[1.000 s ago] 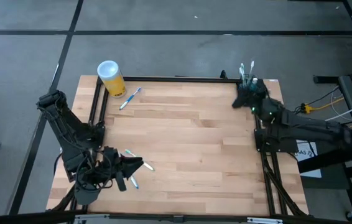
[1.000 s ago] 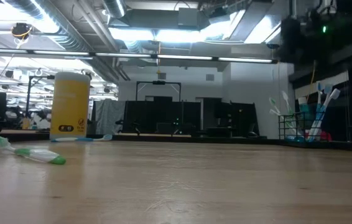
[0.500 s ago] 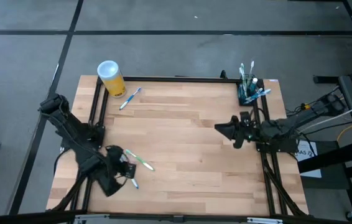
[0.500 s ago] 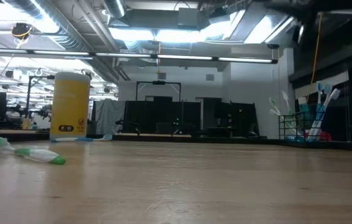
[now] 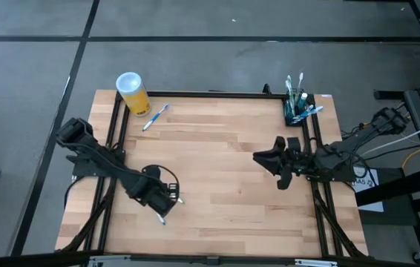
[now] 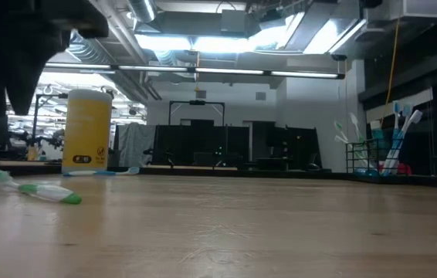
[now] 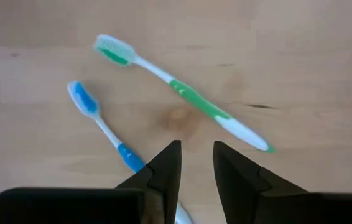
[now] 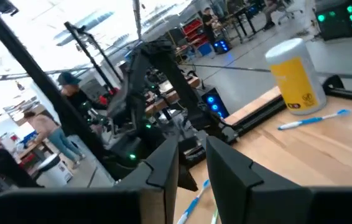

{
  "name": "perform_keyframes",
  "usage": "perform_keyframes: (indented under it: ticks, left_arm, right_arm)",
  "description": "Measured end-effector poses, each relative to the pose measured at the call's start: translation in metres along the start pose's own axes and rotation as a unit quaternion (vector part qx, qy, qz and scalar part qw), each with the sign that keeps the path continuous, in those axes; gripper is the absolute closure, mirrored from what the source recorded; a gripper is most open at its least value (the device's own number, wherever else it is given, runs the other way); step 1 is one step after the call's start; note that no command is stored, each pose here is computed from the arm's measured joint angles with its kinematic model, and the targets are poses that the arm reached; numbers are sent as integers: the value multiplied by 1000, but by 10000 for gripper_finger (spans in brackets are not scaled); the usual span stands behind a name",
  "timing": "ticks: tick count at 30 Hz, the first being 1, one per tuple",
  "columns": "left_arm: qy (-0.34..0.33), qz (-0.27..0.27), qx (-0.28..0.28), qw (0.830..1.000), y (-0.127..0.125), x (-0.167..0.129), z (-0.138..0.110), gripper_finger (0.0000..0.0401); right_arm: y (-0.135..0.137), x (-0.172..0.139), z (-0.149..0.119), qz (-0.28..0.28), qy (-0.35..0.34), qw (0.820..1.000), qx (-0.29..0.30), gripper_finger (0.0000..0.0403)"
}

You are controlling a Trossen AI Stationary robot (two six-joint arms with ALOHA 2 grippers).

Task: Pick & Place toothbrushing station
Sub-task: Put the green toothbrush into the mesh organizer

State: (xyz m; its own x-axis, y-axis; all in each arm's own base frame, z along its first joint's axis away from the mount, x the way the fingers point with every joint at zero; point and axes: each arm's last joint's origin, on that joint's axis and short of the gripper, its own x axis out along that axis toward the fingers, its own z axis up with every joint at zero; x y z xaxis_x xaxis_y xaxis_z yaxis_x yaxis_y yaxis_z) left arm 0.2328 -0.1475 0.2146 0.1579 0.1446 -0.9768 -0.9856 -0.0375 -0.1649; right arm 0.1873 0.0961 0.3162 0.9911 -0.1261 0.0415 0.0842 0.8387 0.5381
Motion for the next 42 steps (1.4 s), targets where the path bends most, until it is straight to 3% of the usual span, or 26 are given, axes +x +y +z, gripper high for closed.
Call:
perform_keyframes:
  ticks: [10, 15, 31, 42]
  left_arm:
    - [11, -4, -43, 999, -28, 29, 8, 291]
    - [34, 29, -51, 998, -33, 43, 8, 281]
    - [47, 36, -77, 995, -48, 72, 8, 280]
    - [44, 31, -83, 995, -57, 71, 9, 280]
  right_arm:
    - [12, -8, 1, 15, 1, 1000, -18, 317]
    - [16, -12, 0, 23, 1, 1000, -13, 317]
    - [23, -20, -4, 34, 8, 999, -23, 317]
    - [29, -25, -7, 51, 18, 998, -22, 317]
